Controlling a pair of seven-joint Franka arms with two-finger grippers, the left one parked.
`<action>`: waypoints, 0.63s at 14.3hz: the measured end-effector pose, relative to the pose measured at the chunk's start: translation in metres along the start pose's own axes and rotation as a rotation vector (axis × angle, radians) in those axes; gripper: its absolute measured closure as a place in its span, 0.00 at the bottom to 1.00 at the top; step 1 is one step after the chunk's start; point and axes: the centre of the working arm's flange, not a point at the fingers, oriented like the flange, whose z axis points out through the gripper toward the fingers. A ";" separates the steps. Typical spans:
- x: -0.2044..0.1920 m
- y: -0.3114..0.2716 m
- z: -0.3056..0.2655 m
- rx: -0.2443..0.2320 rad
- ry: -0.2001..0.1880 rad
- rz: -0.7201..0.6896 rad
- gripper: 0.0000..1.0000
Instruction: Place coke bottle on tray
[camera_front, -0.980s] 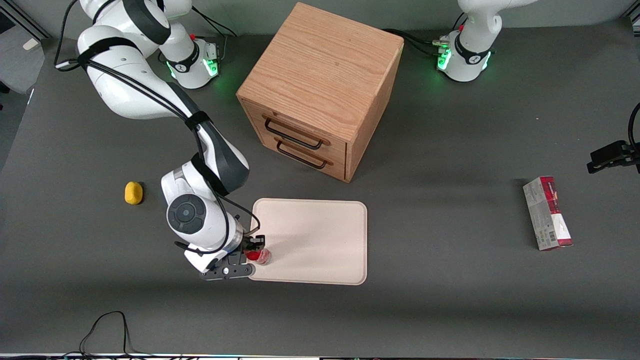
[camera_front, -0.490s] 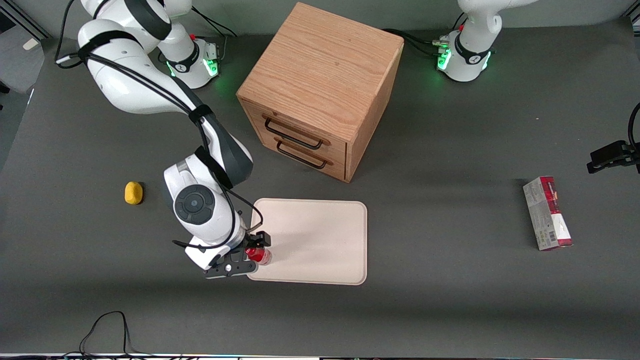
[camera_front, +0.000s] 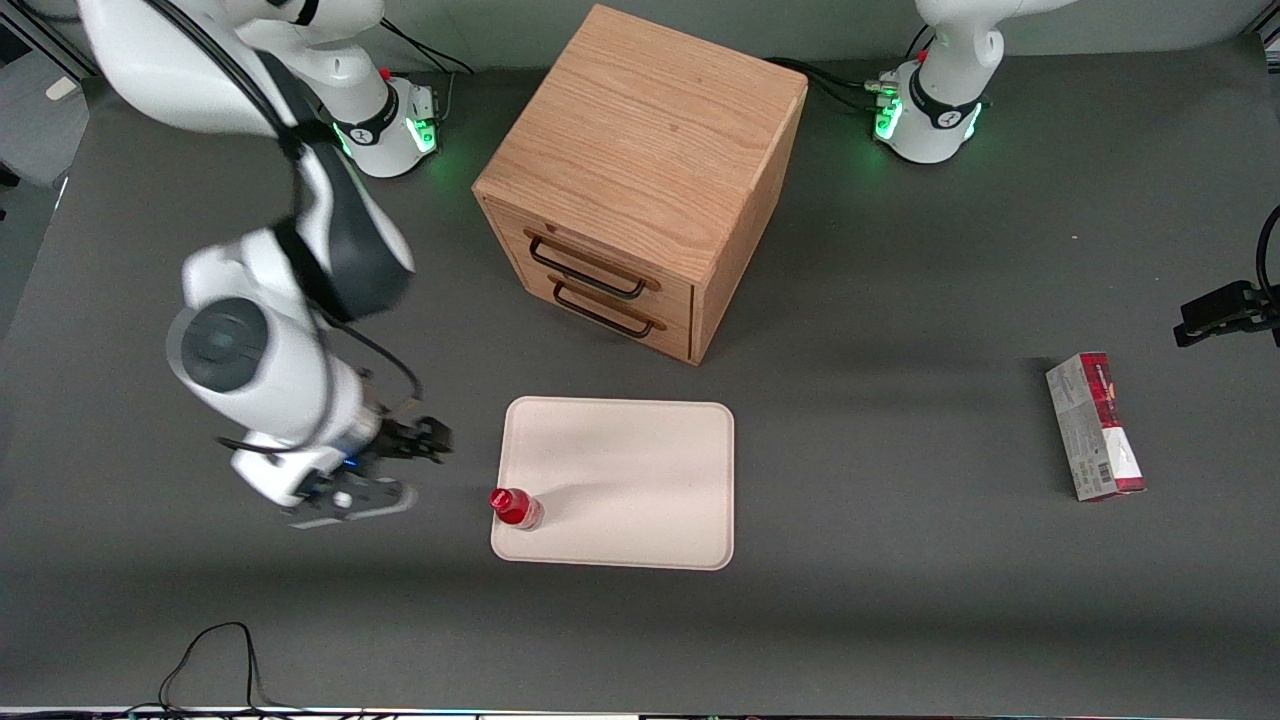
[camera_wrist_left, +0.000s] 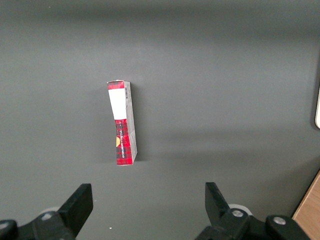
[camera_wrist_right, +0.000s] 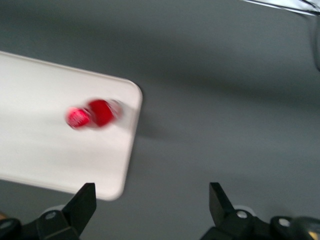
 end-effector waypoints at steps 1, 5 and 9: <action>-0.017 0.024 -0.014 -0.004 -0.011 0.007 0.00; -0.090 0.088 -0.076 0.020 -0.068 0.071 0.00; -0.158 0.152 -0.150 0.086 -0.091 0.098 0.00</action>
